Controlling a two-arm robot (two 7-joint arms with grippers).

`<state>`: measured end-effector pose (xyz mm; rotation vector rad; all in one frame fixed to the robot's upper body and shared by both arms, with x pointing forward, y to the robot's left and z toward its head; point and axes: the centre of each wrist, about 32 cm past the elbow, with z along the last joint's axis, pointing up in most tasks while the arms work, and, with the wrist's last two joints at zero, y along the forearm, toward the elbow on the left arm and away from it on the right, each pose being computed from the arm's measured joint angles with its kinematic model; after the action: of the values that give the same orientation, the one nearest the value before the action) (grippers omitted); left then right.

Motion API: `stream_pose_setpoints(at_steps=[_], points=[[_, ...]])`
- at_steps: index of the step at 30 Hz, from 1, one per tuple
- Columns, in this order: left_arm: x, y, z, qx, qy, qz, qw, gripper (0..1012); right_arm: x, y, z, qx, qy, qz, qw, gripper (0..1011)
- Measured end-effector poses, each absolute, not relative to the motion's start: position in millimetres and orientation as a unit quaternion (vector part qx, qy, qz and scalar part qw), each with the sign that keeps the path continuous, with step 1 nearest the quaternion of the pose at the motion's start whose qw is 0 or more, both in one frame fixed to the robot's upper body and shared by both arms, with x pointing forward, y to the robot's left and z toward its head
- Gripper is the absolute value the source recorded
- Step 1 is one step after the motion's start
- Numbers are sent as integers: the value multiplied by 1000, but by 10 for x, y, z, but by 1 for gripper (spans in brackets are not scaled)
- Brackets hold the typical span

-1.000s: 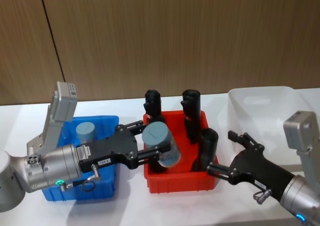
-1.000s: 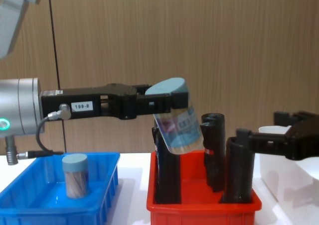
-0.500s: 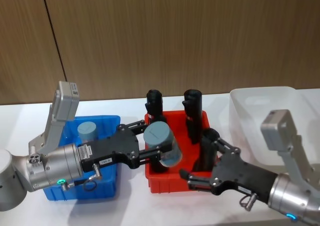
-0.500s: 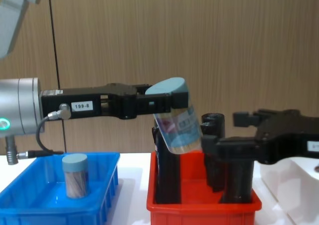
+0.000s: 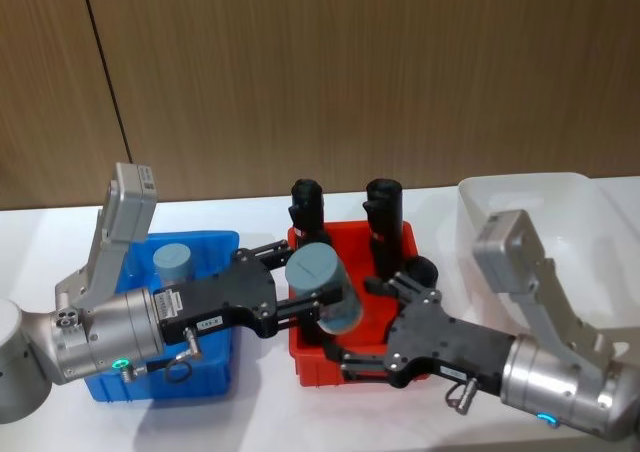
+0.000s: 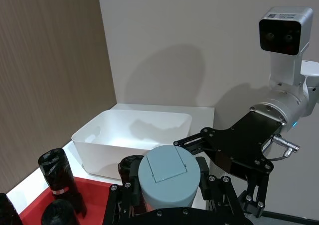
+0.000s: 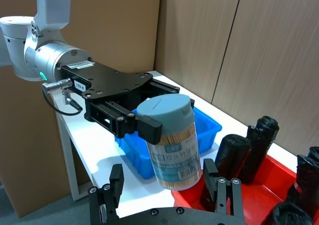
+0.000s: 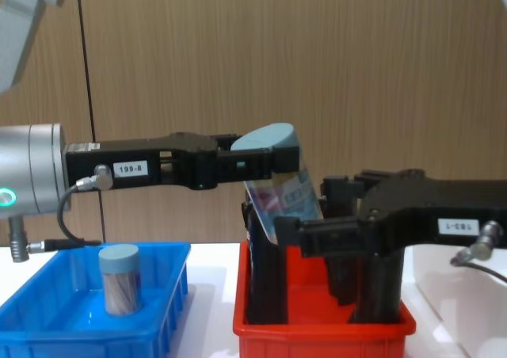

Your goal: Pick the cotton swabs from the blue box and place them into the white box.

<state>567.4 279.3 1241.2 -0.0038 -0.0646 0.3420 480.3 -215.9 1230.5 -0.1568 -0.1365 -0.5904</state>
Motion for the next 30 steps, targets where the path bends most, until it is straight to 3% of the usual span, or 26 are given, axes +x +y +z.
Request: stream_pose_setpoints(at_steps=[30], points=[[5674,2793,12412,-2,-32,170,985,669,5009,-1941,12293,-94,-95,-282,950,1001]])
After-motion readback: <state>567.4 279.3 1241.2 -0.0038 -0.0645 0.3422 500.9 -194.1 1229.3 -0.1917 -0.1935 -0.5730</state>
